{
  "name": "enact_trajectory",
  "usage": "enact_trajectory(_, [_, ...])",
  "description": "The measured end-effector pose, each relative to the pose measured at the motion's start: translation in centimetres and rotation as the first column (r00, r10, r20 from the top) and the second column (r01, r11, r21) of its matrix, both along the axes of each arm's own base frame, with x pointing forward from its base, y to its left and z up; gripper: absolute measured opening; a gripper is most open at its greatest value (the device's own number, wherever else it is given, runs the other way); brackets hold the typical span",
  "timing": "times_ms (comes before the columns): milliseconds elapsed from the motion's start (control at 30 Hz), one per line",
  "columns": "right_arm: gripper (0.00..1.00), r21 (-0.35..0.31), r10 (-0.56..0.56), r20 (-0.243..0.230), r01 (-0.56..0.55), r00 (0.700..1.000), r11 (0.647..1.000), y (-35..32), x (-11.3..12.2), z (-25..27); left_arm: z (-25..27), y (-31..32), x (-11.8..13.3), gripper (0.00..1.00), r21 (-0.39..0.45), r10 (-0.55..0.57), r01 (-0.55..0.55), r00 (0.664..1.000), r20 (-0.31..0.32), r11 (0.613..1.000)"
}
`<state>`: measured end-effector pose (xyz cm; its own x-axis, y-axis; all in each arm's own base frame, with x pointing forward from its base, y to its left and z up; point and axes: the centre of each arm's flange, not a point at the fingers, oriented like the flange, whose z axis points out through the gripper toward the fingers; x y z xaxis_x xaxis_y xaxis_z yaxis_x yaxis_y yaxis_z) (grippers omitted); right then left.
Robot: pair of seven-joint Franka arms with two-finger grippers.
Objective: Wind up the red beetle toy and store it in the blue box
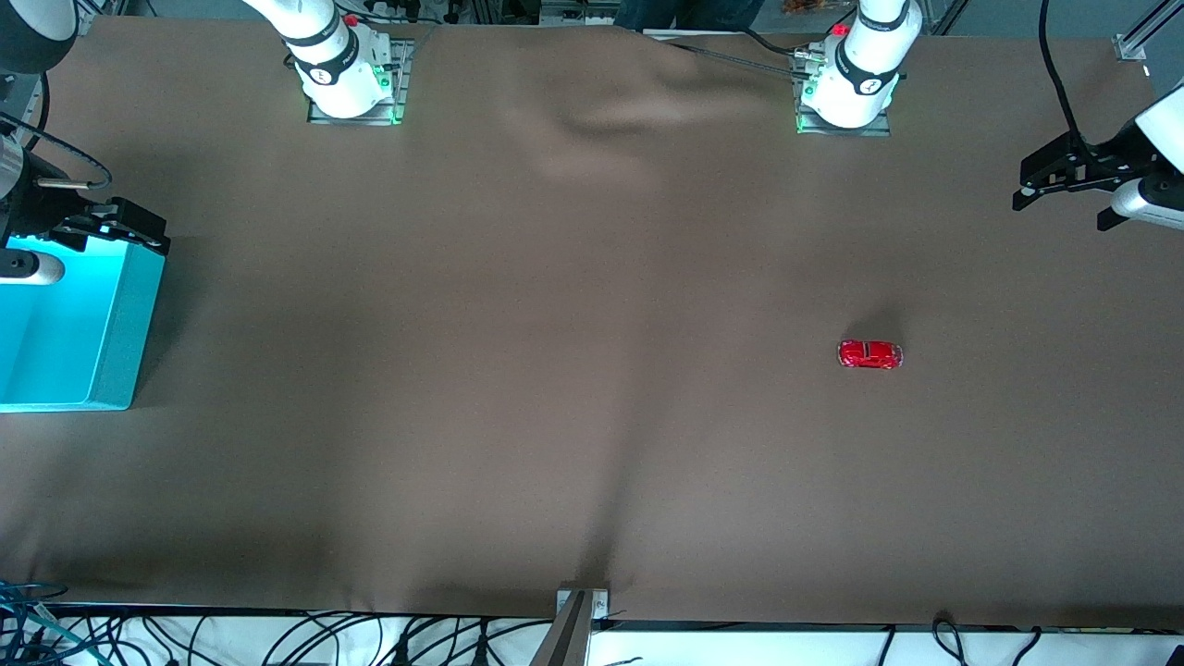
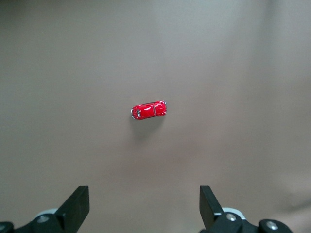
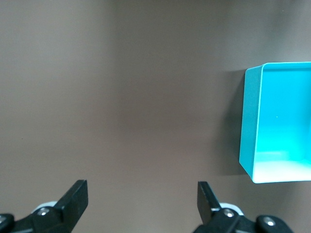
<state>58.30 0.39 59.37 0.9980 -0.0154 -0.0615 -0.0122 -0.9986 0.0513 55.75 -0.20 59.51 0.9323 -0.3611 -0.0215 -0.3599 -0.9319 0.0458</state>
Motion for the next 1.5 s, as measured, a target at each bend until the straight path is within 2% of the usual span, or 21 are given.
enact_trajectory(233, [1.00, 0.000, 0.000, -0.001, 0.000, 1.000, 1.000, 0.0, 0.0, 0.0, -2.4, 0.0, 0.3, 1.00, -0.003, -0.066, 0.066, 0.998, -0.009, 0.998])
enact_trajectory(667, [1.00, 0.000, 0.000, -0.002, 0.000, 1.000, 1.000, 0.0, 0.0, 0.0, -6.9, 0.0, 0.4, 1.00, -0.005, -0.115, 0.115, 0.993, -0.014, 0.993])
enact_trajectory(900, [1.00, 0.000, 0.000, -0.002, 0.000, 1.000, 1.000, 0.0, 0.0, 0.0, -11.7, 0.0, 0.4, 1.00, -0.001, -0.202, 0.203, 0.979, 0.022, 0.979])
enact_trajectory(1200, [1.00, 0.000, 0.000, -0.002, 0.000, 1.000, 1.000, 0.0, 0.0, 0.0, -17.8, -0.1, 0.3, 1.00, 0.085, -0.369, 0.363, 0.927, 0.061, 0.928])
enact_trajectory(1500, [1.00, 0.000, 0.000, -0.002, 0.000, 1.000, 1.000, 0.0, 0.0, 0.0, -23.4, -1.7, -0.4, 1.00, 0.092, -0.516, 0.510, 0.855, 0.053, 0.855])
